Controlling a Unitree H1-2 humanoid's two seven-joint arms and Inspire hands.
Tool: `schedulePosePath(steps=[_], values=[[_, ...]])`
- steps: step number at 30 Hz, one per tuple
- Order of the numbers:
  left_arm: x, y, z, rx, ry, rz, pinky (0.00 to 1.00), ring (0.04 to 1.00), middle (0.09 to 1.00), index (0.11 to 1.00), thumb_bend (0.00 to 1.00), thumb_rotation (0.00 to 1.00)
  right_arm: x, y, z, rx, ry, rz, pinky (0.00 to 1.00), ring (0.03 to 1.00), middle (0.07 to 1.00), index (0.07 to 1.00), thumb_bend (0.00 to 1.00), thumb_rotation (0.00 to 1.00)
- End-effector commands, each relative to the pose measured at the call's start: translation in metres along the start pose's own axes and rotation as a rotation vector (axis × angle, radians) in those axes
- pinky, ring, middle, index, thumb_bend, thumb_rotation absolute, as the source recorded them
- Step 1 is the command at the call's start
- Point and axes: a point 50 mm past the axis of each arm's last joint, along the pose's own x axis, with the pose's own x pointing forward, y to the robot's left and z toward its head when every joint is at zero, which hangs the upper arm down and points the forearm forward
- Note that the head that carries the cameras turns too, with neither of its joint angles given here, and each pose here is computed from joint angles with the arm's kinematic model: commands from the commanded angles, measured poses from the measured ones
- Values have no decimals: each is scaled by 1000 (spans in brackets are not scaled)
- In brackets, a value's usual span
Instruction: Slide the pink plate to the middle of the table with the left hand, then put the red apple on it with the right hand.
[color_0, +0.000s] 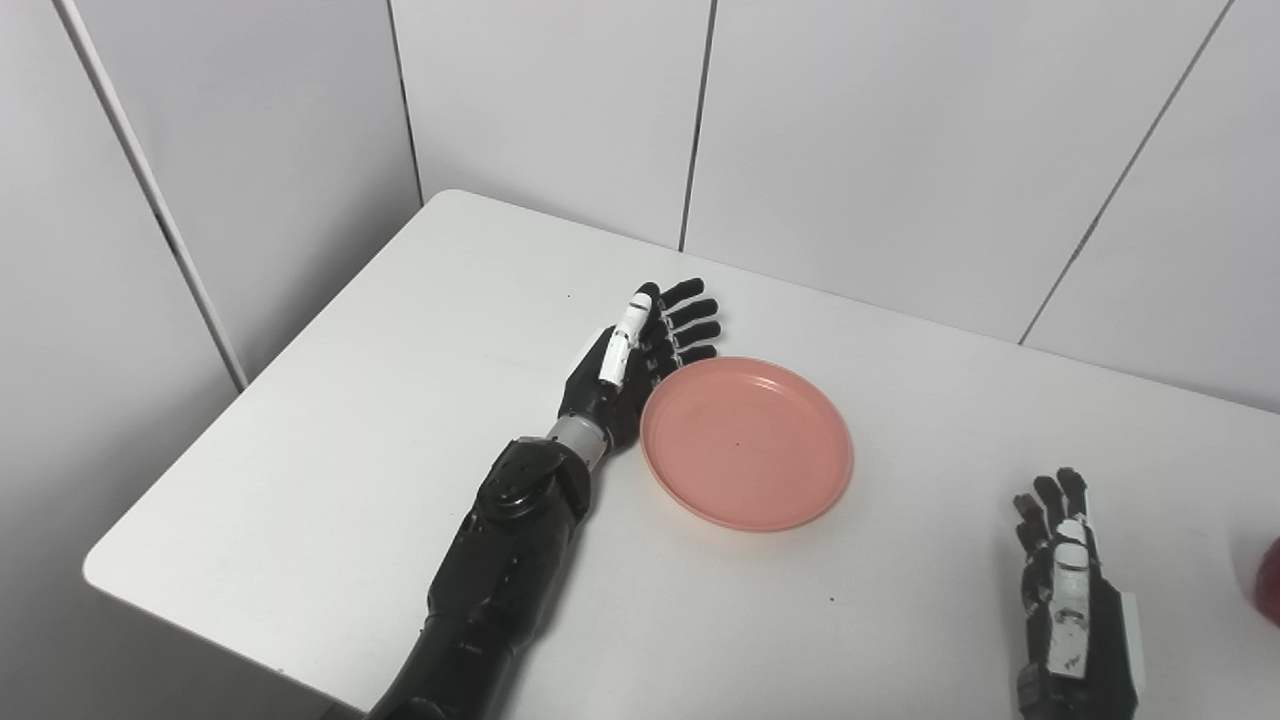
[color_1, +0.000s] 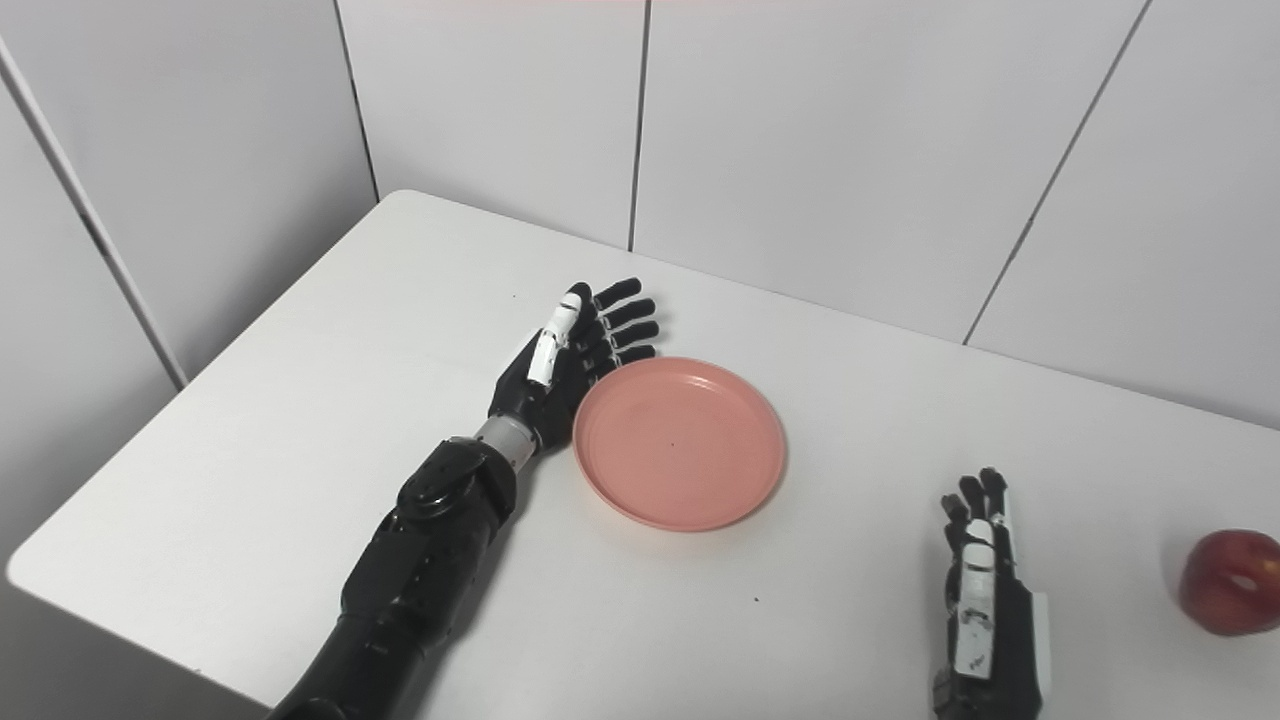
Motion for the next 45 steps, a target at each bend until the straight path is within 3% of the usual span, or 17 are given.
schedulePosePath(steps=[1, 13, 23, 34, 45], values=[[-15, 1, -30, -6, 156, 38, 765, 797, 807, 791, 333, 1000, -7, 2, -6, 13, 29, -18, 991, 942, 957, 973, 196, 1000], [-25, -32, -29, 7, 183, -10, 792, 808, 821, 808, 323, 1000, -5, -2, -4, 2, 21, -43, 950, 948, 958, 968, 250, 1000], [-36, -59, -37, 29, 226, -78, 818, 833, 843, 824, 331, 1000, -2, 3, -3, -26, 22, -69, 975, 942, 947, 956, 267, 1000], [-41, -71, -46, 39, 252, -106, 817, 836, 844, 824, 332, 1000, -2, 9, 0, -24, 21, -73, 981, 948, 953, 964, 249, 1000], [-45, -65, -46, 41, 242, -97, 826, 845, 852, 834, 328, 1000, 0, 12, 4, -39, 34, -91, 996, 938, 947, 961, 287, 1000]])
